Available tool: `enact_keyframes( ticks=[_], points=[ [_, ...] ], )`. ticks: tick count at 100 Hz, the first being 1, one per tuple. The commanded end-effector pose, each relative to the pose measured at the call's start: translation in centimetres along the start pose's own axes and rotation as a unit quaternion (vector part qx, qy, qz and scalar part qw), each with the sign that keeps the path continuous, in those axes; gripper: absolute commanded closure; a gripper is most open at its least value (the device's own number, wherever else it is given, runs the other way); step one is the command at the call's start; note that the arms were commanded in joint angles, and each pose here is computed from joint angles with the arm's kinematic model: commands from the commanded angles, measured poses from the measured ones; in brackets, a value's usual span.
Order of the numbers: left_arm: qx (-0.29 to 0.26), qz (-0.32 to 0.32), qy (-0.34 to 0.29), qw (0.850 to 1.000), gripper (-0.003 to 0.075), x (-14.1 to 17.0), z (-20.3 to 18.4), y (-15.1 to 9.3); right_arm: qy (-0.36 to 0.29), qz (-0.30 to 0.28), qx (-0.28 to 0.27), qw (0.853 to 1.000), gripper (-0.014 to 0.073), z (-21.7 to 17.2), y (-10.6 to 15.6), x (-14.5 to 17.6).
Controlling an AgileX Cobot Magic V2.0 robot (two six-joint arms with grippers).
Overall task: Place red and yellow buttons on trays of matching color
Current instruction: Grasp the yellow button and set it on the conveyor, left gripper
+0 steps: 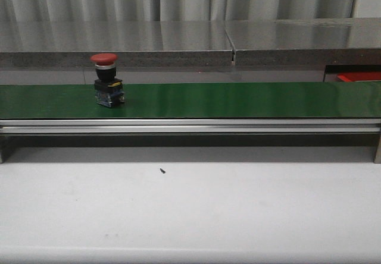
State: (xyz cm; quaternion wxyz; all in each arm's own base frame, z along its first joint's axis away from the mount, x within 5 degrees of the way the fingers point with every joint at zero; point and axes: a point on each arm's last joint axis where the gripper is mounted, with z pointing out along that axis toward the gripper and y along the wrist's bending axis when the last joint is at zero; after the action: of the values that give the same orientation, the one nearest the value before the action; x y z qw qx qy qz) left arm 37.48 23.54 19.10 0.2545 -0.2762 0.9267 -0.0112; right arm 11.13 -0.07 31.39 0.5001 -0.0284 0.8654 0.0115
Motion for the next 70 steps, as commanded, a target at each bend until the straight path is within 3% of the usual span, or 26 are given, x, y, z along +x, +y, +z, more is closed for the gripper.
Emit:
enact_keyframes(
  ticks=[1,24,31,52,70],
  points=[
    [0.006,-0.009,-0.058,0.998,0.0302,-1.9,-2.9,-0.6,-0.044,0.000,0.008,0.999,0.0664,-0.5,-0.1,-1.3],
    [0.008,-0.010,-0.056,0.998,0.0559,-1.8,-2.9,-0.6,-0.044,0.000,0.008,0.999,0.0664,-0.5,-0.1,-1.3],
    [0.011,-0.012,-0.057,0.998,0.0607,-1.9,-3.2,-0.7,-0.044,0.000,0.008,0.999,0.0664,-0.5,-0.1,-1.3],
    [0.039,-0.016,-0.107,0.993,0.0624,-2.8,-7.2,-2.0,-0.044,0.000,0.008,0.999,0.0664,-0.5,-0.1,-1.3],
    [0.093,0.021,-0.153,0.984,0.0624,-3.0,-12.1,-5.7,-0.044,0.000,0.008,0.999,0.0664,-0.5,-0.1,-1.3]
  ],
)
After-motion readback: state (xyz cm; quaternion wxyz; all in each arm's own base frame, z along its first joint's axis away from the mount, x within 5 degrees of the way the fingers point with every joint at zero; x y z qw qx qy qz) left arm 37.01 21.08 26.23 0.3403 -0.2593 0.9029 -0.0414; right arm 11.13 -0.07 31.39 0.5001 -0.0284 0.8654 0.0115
